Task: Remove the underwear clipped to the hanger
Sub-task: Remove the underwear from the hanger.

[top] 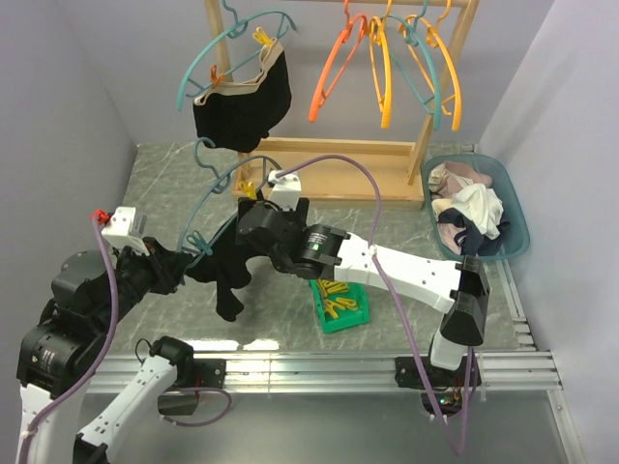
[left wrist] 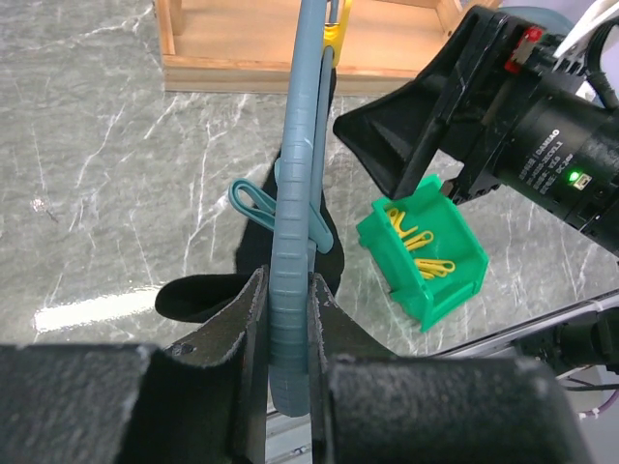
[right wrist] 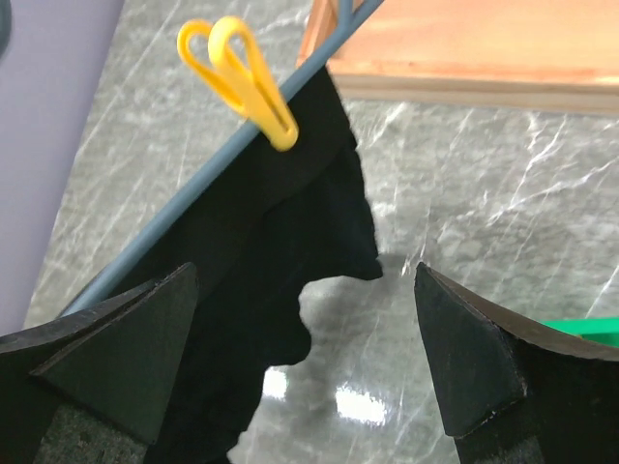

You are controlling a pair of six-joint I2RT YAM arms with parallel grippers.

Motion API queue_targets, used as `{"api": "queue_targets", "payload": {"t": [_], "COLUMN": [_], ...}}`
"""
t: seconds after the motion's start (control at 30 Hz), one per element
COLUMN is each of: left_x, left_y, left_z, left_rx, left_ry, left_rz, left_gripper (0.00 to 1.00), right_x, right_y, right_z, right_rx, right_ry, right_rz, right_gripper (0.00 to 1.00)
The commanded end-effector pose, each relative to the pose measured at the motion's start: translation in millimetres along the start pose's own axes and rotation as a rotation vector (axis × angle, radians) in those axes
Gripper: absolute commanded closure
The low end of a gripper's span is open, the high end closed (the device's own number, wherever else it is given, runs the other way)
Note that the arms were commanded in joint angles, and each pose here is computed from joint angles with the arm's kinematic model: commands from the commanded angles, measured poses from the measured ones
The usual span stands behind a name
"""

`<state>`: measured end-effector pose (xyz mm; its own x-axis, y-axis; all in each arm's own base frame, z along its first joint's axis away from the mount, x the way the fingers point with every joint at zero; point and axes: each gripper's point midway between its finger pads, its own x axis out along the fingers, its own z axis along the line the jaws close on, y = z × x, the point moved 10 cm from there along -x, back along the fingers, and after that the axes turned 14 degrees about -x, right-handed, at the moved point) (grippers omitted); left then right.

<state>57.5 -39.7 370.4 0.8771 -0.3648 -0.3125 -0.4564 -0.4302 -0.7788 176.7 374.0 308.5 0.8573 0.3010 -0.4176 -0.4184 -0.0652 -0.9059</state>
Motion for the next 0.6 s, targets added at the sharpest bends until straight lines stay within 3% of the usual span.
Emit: {"api": "queue_targets", "payload": {"t": [0.0,0.3,0.57], "left_x": [-7,-12,-5], "left_y": [-13,-13,-11], "left_z": [-12,-12,-10], "left_rx": [-0.008,-0.017,-0.004], "left_ry": [0.09,0.087,0.08], "left_rz": [-0.086,-0.094,-0.085], "left_gripper": [0.99,0.99,0.99], "right_x": [-5,-8,-43], "right_y": [-25,-26,-30], "right_z": [-1,4,-11], "right_rx": [0.058,0.046,0.03], "right_ry": [0.055,-0.064,-0.25], "right_rz": [-0.099,-0.12,-0.106], "right_gripper": [0.0,0.02,0.06]}}
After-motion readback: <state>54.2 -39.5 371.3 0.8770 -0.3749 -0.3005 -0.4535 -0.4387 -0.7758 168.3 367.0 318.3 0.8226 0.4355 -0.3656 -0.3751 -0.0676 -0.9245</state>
